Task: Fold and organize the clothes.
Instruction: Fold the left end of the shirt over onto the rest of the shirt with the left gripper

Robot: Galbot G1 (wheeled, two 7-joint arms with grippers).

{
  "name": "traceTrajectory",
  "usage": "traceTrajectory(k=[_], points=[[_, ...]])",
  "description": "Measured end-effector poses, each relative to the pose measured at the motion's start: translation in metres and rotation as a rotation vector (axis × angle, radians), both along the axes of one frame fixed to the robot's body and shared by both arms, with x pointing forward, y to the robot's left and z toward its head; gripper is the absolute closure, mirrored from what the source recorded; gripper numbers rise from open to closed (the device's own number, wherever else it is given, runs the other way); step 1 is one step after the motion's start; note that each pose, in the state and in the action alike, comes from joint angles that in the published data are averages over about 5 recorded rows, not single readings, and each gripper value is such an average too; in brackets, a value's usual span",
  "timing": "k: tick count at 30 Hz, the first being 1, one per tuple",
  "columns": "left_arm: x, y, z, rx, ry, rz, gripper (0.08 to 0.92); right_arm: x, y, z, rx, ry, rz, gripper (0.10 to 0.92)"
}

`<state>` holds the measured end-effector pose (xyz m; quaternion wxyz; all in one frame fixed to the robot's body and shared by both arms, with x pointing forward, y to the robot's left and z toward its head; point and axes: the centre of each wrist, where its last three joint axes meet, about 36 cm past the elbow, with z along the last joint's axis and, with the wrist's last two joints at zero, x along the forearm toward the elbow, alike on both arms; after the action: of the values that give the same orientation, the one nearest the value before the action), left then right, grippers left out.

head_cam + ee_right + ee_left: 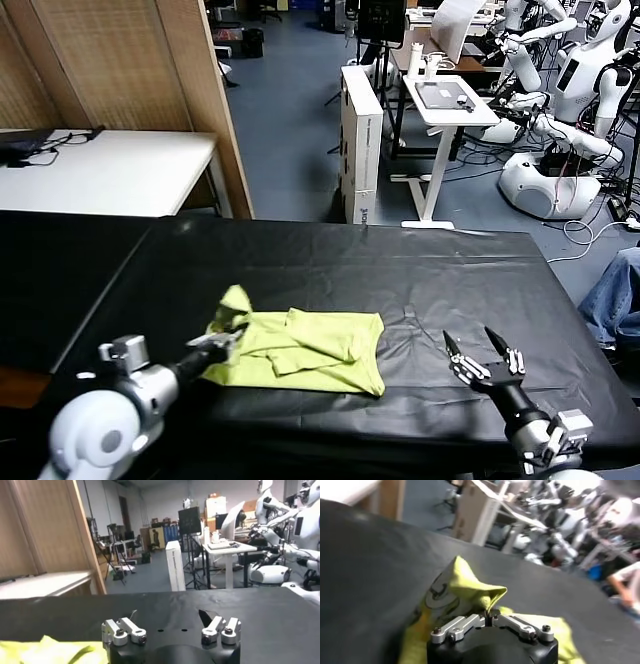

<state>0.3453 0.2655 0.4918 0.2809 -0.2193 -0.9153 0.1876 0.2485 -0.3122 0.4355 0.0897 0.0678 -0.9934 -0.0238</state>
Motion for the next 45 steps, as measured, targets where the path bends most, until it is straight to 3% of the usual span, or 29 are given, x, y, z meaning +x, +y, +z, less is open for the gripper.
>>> traceTrajectory(k=[8,17,45], points=[[0.013,-0.043,-0.001,-0.053,-0.005,-0.093,0.825,-0.007,0.002,-0.009,-0.018,0.012,-0.009,0.115],[0.019,-0.071,-0.002,-0.089,-0.003,-0.156,0.825,-0.006,0.004,-0.013,-0.027,0.018,-0.005,0.115],[0.038,-0.13,-0.036,-0.141,0.068,-0.162,0.825,-0.002,0.003,-0.022,-0.042,0.035,0.0,0.115]])
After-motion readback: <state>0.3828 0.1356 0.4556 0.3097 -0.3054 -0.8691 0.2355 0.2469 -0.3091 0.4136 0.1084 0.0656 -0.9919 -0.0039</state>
